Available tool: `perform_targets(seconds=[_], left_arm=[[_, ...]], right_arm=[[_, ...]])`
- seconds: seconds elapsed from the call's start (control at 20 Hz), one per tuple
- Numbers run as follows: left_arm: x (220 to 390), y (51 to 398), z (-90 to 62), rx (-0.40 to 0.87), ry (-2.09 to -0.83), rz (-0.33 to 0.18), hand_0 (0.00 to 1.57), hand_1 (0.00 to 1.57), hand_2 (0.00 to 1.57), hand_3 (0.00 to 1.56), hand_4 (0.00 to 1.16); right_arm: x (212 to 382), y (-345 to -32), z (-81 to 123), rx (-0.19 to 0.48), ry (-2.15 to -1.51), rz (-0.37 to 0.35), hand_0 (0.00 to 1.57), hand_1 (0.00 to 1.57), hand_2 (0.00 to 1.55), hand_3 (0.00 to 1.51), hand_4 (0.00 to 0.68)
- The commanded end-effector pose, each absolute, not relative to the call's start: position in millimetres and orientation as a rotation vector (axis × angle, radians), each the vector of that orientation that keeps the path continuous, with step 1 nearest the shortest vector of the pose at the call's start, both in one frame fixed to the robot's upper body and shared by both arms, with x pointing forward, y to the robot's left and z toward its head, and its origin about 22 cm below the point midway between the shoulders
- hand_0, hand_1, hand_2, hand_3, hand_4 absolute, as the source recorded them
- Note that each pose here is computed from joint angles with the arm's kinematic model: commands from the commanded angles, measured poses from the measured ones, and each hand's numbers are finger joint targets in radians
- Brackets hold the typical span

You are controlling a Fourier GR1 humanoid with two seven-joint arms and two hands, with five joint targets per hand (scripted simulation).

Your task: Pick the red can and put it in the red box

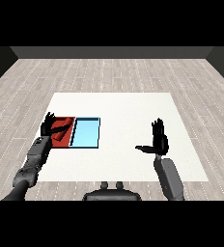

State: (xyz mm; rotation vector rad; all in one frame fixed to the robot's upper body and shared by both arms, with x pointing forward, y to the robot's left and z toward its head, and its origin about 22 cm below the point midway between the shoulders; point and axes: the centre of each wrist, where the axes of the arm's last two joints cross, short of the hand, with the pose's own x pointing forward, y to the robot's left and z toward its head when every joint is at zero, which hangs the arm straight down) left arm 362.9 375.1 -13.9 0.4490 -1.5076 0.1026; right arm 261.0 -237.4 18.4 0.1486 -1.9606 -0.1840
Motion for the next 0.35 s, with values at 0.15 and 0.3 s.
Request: perform_targets(seconds=[0.15,0.3], left_arm=[[367.8,303,-26.8,-0.053,-1.991,0.347,0.0,0.0,0.0,0.0,0.0],[353.9,273,-37.2,-0.17,-2.022,0.298,0.0,0.0,0.0,0.0,0.0]], right_arm=[[256.3,-234,12,0.138,-1.947,-0.142,0.0,0.0,0.0,0.0,0.0],[249.4,-232,3,0.149,-1.977,-0.085,0.0,0.0,0.0,0.0,0.0]])
